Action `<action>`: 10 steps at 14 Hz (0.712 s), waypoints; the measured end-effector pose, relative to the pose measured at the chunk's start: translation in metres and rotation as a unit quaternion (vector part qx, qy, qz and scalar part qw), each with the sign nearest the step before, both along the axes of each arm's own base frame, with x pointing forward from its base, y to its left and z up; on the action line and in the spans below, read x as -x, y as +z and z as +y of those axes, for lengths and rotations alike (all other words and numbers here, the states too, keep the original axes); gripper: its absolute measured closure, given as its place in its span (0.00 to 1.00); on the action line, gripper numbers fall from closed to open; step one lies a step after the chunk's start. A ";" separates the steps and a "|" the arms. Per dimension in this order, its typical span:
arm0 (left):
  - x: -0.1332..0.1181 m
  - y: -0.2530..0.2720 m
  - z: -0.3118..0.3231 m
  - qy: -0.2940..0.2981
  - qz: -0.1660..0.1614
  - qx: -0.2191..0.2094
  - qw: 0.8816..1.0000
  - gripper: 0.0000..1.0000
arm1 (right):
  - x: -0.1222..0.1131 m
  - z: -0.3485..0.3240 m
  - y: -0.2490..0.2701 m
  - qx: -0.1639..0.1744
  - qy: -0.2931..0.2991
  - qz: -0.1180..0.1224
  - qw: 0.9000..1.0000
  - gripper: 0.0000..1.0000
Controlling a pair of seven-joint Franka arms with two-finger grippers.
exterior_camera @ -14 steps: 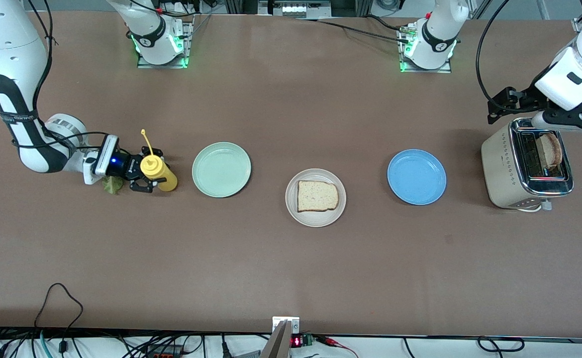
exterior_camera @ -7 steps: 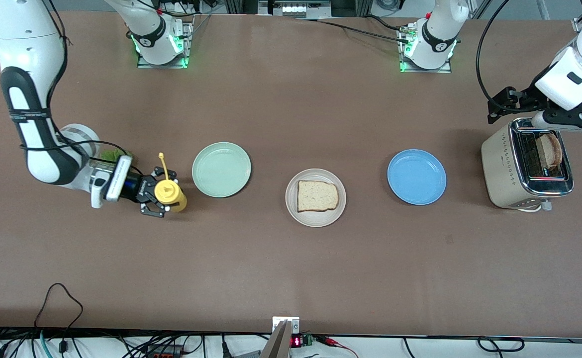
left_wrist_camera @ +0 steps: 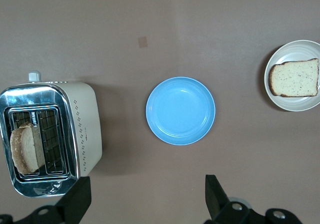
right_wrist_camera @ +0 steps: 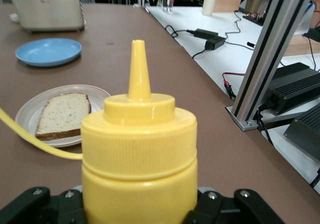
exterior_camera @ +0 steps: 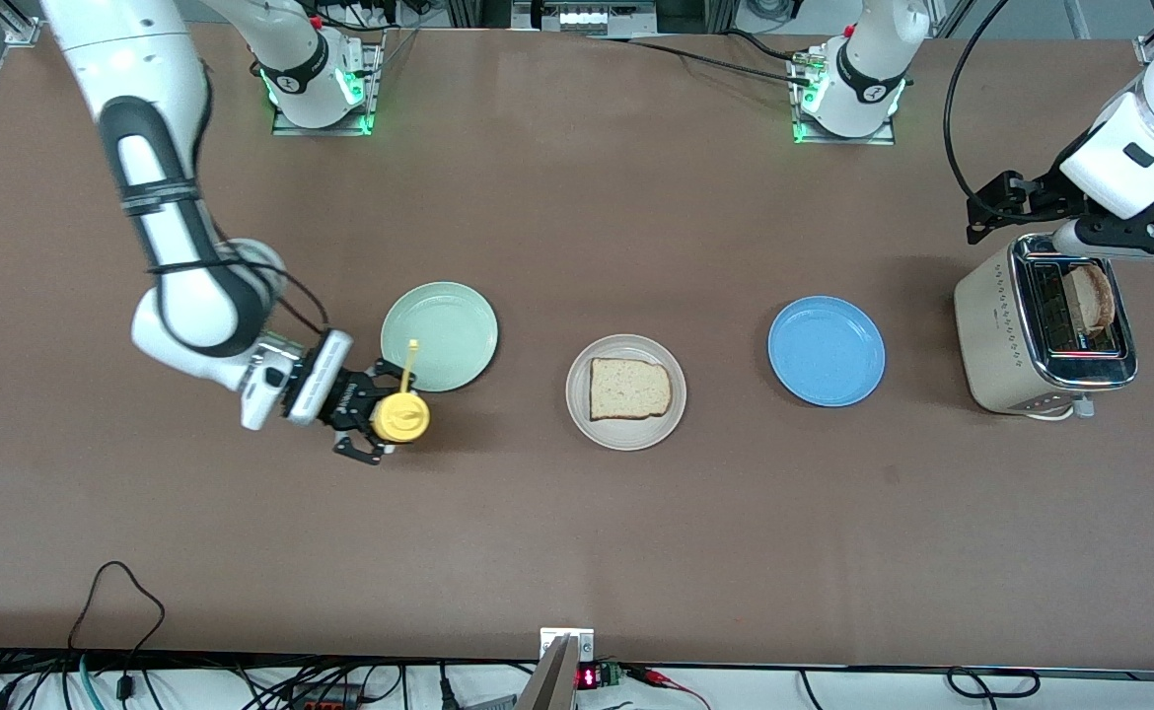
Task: Make sandwich in beige plate with both arms
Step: 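Carry the yellow bottle with the right gripper over the bread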
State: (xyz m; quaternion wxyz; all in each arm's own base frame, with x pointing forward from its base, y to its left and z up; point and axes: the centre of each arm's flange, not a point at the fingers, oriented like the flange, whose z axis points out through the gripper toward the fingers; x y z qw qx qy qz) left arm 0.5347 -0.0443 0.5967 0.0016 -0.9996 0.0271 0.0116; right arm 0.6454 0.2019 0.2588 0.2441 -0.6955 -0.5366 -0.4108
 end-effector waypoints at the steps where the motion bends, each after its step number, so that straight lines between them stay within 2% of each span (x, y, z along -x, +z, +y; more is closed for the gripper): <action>1: 0.000 0.000 0.000 0.000 0.000 0.000 1.000 0.00 | 0.005 0.020 0.002 0.019 -0.004 -0.008 1.000 0.58; 5: 0.000 0.000 0.001 0.001 0.001 0.000 1.000 0.00 | 0.038 0.095 0.002 0.099 -0.027 -0.041 0.994 0.58; 10: 0.000 0.000 0.001 0.001 0.002 0.000 1.000 0.00 | 0.066 0.161 -0.019 0.166 -0.040 -0.082 0.982 0.58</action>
